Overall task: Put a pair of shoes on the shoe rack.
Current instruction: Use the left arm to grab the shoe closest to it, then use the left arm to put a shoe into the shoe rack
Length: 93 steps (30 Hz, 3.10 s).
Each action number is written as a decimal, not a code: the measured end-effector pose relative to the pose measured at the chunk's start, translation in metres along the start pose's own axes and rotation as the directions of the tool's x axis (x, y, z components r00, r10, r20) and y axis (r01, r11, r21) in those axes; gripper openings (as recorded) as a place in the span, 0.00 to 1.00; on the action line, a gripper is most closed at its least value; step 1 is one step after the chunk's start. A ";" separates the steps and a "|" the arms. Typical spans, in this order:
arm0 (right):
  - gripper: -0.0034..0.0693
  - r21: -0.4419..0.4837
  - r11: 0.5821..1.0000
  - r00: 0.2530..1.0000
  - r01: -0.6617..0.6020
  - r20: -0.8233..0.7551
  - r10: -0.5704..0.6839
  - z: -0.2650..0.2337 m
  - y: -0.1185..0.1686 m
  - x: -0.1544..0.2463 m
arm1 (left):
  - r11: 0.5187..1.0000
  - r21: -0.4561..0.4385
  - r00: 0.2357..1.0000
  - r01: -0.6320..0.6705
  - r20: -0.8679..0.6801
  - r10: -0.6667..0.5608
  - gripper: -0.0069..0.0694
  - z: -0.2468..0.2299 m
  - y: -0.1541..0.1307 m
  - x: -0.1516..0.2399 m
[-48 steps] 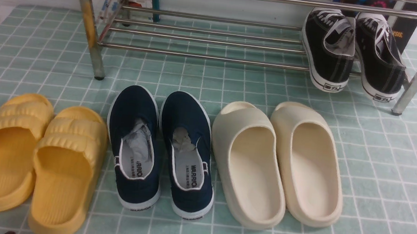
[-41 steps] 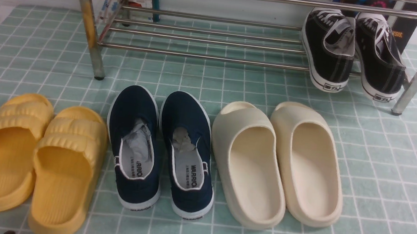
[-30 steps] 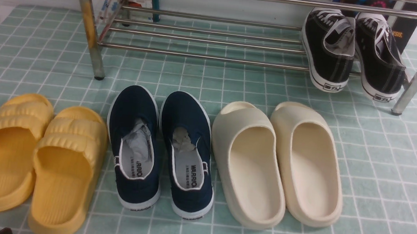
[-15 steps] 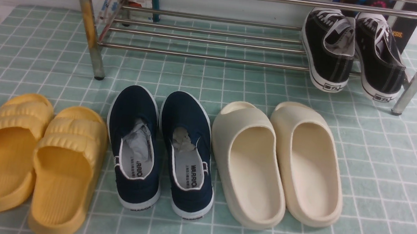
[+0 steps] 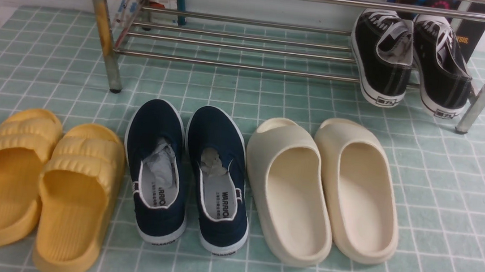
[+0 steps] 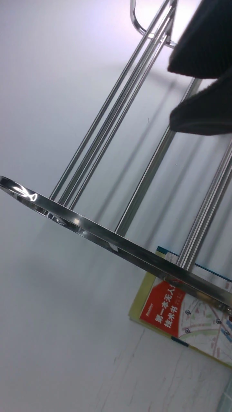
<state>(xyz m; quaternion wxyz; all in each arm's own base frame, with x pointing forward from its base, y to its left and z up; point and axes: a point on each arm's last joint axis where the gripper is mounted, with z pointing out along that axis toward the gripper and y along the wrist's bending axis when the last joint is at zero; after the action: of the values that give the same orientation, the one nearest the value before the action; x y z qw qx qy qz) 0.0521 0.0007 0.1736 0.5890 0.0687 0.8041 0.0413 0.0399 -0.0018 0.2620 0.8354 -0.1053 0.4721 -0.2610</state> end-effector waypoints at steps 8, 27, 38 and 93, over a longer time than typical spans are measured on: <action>0.30 0.000 1.000 1.000 0.000 0.000 0.000 0.000 0.000 0.000 | 0.987 -0.088 0.936 -0.135 -0.338 0.098 0.07 0.057 -0.038 -0.056; 0.32 0.000 1.000 1.000 0.000 0.000 0.000 0.000 0.000 0.000 | 0.959 -0.267 -0.047 -0.098 -0.961 -0.273 0.07 0.203 -0.011 0.078; 0.33 0.000 1.000 1.000 0.000 0.000 0.000 0.000 0.000 0.000 | 0.885 -0.122 -0.208 -0.450 -0.949 -0.237 0.09 0.217 -0.007 0.173; 0.37 0.000 1.000 1.000 0.000 0.000 0.000 0.000 0.000 0.000 | 0.861 -0.164 0.106 -0.481 -0.986 -0.129 0.10 0.416 0.059 0.275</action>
<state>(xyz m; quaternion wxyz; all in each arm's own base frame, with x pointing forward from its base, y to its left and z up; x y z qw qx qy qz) 0.0521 0.0007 0.1736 0.5890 0.0687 0.8041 0.0413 0.5254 -0.1288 0.2566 0.2884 -0.0380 0.9559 -0.0399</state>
